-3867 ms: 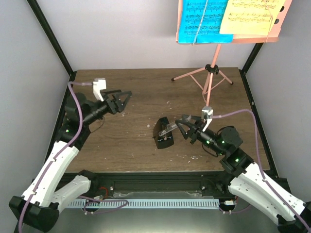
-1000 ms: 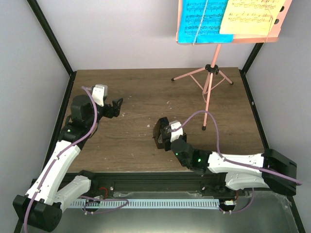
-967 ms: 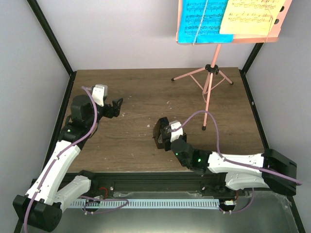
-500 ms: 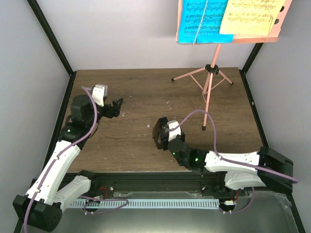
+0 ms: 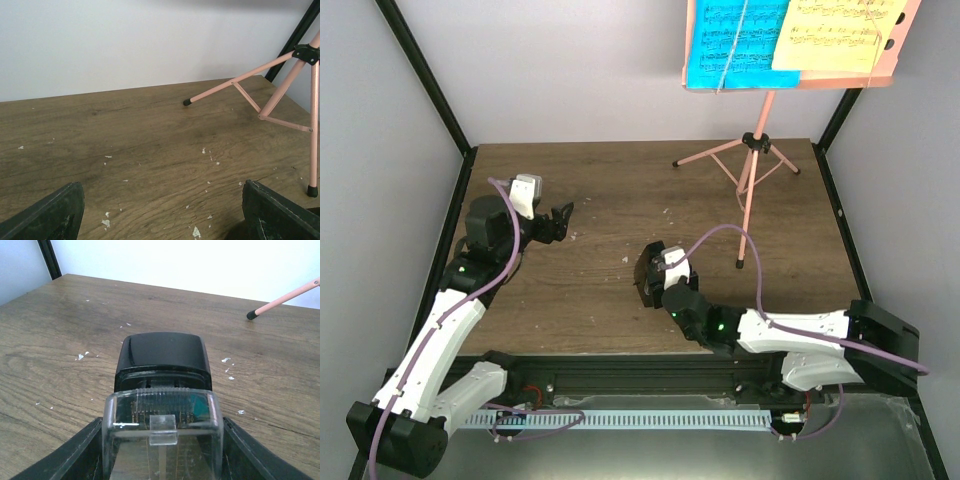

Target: Pack up the instrument practice props

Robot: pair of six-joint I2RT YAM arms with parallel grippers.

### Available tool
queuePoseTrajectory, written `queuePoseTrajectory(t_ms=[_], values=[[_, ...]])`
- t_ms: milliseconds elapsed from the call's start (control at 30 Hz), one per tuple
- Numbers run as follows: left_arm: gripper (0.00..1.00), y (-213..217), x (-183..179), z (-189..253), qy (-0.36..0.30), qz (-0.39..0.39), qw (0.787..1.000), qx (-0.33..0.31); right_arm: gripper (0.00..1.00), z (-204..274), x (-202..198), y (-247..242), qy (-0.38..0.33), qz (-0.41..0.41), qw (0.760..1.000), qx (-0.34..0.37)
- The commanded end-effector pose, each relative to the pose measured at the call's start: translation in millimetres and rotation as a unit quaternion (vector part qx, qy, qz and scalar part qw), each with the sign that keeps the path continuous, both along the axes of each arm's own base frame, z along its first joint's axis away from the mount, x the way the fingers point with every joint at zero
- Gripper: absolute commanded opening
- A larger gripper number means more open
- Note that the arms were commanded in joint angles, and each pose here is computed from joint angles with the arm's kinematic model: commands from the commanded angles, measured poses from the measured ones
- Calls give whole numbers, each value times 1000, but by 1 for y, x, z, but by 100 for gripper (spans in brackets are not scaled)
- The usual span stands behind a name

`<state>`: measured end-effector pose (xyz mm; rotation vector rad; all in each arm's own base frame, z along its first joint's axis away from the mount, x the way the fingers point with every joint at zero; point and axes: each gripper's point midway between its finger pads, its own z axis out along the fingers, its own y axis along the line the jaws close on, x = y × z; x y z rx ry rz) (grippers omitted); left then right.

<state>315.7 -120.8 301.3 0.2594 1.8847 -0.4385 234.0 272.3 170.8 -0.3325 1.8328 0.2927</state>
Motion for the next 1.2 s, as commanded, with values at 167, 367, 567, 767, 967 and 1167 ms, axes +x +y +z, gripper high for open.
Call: queuePoseTrajectory(t_ms=[167,367,567,767,967,1167], values=[[87,-1,-2,-4,4,-7,1000,4,50,-63,-20,4,84,49,991,-90],[87,-1,-2,-4,3,-7,1000,4,55,-63,-18,5,85,51,990,-100],[87,-1,-2,-5,4,-8,1000,5,90,-54,-20,7,77,70,990,-100],[87,-1,-1,-6,5,-7,1000,6,100,-38,-26,-2,69,84,989,-99],[87,-7,-4,-4,0,-27,1000,4,100,-5,-40,-14,62,113,990,-62],[91,-62,-29,-4,8,-177,984,-24,100,62,-34,-33,57,146,987,40]])
